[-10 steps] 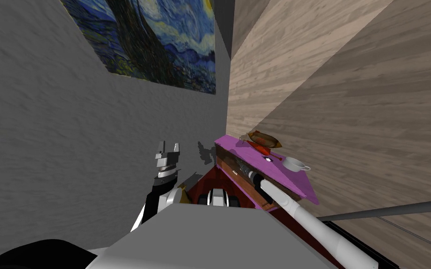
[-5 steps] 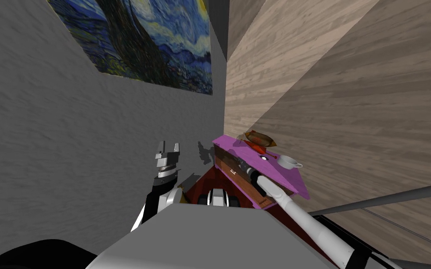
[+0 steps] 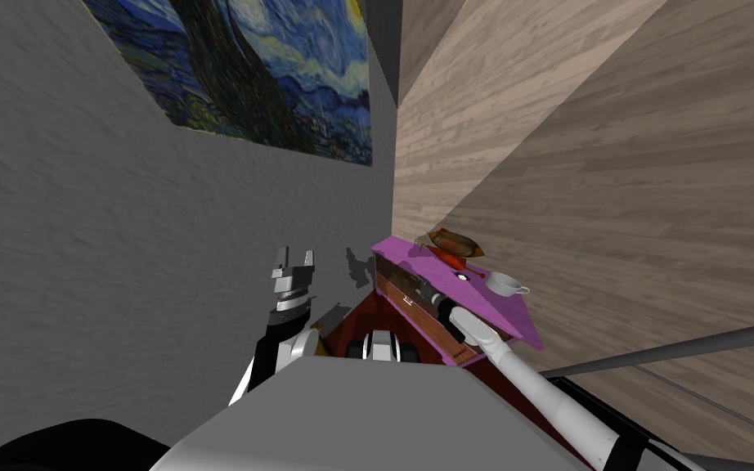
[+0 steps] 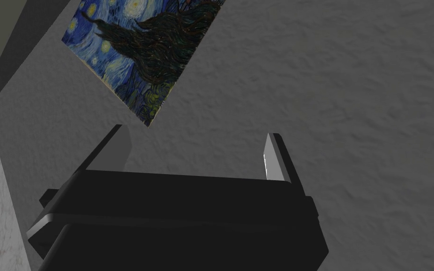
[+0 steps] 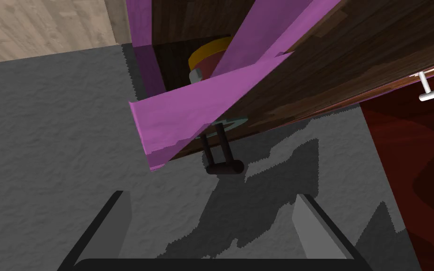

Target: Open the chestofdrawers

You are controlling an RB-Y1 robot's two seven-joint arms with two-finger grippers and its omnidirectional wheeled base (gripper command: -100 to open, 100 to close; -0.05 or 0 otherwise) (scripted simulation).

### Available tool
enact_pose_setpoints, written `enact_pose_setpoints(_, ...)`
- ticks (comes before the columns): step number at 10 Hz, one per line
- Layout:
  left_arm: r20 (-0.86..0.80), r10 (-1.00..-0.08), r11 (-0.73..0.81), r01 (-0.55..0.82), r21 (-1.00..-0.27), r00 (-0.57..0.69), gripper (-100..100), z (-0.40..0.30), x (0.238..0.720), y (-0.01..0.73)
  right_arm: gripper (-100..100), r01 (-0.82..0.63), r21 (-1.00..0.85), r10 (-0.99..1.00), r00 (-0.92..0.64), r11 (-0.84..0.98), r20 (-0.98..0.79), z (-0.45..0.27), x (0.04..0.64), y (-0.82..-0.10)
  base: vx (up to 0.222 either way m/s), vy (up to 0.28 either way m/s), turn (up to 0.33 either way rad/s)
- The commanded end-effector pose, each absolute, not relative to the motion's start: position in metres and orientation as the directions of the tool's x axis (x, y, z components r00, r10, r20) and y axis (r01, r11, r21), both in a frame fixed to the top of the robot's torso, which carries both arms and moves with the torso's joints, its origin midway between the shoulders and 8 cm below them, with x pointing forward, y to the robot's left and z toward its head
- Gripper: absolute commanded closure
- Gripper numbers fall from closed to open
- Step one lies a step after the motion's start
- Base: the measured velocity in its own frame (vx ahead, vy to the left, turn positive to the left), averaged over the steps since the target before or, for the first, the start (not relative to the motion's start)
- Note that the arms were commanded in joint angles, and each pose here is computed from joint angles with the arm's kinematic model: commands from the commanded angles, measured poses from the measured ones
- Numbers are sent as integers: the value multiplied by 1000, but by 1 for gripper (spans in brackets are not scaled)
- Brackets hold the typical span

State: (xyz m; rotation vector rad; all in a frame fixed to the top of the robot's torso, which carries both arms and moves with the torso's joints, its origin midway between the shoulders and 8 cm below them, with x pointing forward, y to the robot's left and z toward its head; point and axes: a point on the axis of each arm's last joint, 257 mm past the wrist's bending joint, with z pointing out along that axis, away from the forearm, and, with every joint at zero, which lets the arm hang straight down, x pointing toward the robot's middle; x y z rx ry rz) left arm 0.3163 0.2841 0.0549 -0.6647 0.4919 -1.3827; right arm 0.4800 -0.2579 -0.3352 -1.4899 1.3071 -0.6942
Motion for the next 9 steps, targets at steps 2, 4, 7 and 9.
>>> enact_pose_setpoints(2,63,-989,57,726,-685,137,0,55,316,284,100,-389,-914,-946,237,115,-221,-335,480,-258,0,0,0)
enact_pose_setpoints(4,64,-989,56,727,-685,137,0,55,316,284,100,-390,-914,-944,244,112,-220,-333,479,-258,-92,93,-32)
enact_pose_setpoints(7,64,-989,56,727,-685,137,0,55,316,284,100,-391,-914,-942,252,109,-221,-331,477,-257,-116,132,-31)
enact_pose_setpoints(9,63,-989,56,727,-685,137,0,55,316,284,-100,-382,-924,-944,290,34,-154,-334,471,-255,-2,25,3)
